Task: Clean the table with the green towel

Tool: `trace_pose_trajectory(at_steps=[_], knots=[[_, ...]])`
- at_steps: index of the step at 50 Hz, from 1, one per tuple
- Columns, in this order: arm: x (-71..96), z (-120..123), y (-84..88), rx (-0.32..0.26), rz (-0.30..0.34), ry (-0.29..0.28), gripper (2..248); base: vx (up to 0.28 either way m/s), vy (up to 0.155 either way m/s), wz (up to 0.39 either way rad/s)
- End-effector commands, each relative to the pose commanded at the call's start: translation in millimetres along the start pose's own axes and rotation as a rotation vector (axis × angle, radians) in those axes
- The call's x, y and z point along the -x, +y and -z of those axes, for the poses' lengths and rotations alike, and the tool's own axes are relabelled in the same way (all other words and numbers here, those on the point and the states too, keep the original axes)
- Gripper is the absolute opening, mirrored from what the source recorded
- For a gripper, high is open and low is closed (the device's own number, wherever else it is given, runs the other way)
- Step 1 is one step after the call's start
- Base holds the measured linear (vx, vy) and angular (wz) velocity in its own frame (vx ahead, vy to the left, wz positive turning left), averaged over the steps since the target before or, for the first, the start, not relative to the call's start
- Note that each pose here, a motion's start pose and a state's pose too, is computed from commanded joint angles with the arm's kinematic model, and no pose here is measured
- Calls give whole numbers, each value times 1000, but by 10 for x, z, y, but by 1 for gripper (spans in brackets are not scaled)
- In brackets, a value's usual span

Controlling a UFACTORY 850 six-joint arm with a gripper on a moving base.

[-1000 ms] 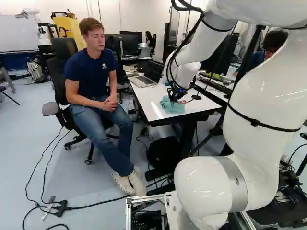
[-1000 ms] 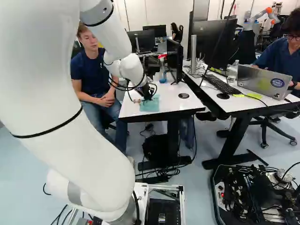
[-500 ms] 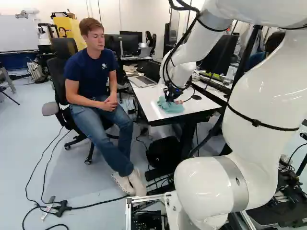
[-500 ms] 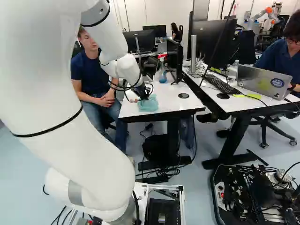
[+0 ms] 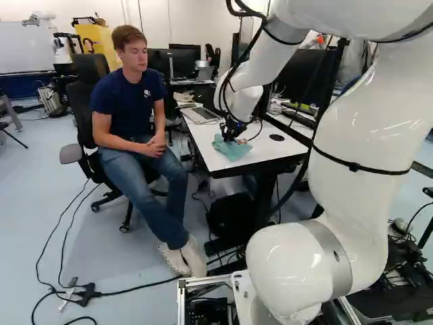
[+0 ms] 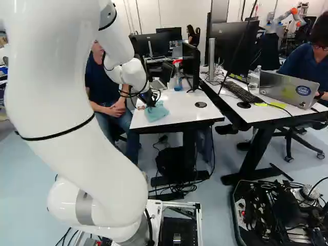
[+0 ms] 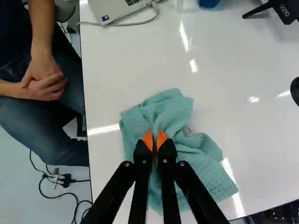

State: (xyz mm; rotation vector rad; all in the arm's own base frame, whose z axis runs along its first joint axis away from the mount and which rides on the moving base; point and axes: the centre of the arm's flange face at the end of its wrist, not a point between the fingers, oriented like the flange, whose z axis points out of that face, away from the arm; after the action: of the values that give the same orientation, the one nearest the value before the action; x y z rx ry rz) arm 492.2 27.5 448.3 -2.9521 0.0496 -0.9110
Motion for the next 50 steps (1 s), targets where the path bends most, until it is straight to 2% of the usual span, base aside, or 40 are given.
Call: trace_pose_trajectory(at_steps=[11,26,36,50], knots=[[21,2,-185,-21,31,-2,31,0,0,0],[234,137,-325,-41,60,-9,31,0,0,0],[398,248,-290,-39,59,-12,31,0,0,0],[578,376,-108,-20,30,-12,31,0,0,0]])
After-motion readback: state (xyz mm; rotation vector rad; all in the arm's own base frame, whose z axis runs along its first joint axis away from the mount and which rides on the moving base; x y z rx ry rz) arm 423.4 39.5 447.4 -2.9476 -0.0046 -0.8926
